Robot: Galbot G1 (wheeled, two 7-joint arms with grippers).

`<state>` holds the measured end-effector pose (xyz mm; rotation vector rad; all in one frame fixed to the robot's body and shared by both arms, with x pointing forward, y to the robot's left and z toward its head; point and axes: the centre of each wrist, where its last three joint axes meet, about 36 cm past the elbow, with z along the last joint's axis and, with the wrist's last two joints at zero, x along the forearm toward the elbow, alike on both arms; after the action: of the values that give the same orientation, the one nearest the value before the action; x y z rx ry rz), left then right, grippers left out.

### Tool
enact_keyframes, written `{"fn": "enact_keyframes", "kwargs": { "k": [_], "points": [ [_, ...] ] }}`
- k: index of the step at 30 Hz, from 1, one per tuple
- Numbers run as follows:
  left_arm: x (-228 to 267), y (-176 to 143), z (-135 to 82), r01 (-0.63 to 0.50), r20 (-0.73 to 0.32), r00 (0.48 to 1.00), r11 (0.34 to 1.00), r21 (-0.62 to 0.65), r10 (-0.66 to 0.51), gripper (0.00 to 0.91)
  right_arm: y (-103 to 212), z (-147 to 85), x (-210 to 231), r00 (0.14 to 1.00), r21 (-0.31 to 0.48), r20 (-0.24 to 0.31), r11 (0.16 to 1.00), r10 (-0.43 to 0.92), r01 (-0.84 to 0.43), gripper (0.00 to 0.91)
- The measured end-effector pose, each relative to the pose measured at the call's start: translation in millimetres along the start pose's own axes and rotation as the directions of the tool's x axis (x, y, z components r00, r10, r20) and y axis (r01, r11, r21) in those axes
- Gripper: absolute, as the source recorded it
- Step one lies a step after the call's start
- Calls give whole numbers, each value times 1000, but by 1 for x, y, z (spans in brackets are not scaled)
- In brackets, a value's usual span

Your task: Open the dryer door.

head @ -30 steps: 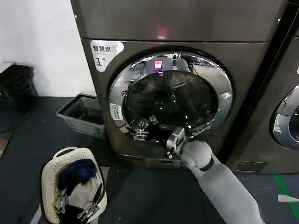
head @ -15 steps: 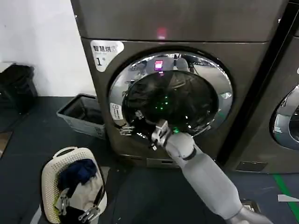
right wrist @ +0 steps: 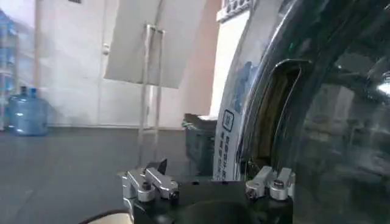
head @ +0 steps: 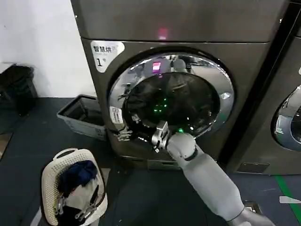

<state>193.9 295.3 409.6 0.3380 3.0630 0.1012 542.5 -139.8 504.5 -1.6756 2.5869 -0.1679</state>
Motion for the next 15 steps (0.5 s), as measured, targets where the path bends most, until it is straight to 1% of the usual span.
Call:
{"fn": "enact_keyframes", "kwargs": {
  "k": [5,10,11,13,15],
  "points": [
    [-8,18,-4,1,-23,1000,1000,-14,-2,907,3,-4,15,999,5,-1,999,-41,41,907],
    [-20,41,-11,13,-87,996,1000,-9,-14,907,5,-5,33,994,8,-11,994,-113,113,907],
    [-22,46,-13,16,-87,996,1000,-14,-17,907,7,-5,37,992,6,-14,992,-129,129,907],
    [-27,56,-16,23,-101,995,1000,-11,-24,907,9,-5,44,988,-11,-11,988,-155,155,907],
    [-33,65,-19,31,-90,995,999,-6,-32,907,11,-6,51,982,-31,0,981,-189,189,907]
  ]
}}
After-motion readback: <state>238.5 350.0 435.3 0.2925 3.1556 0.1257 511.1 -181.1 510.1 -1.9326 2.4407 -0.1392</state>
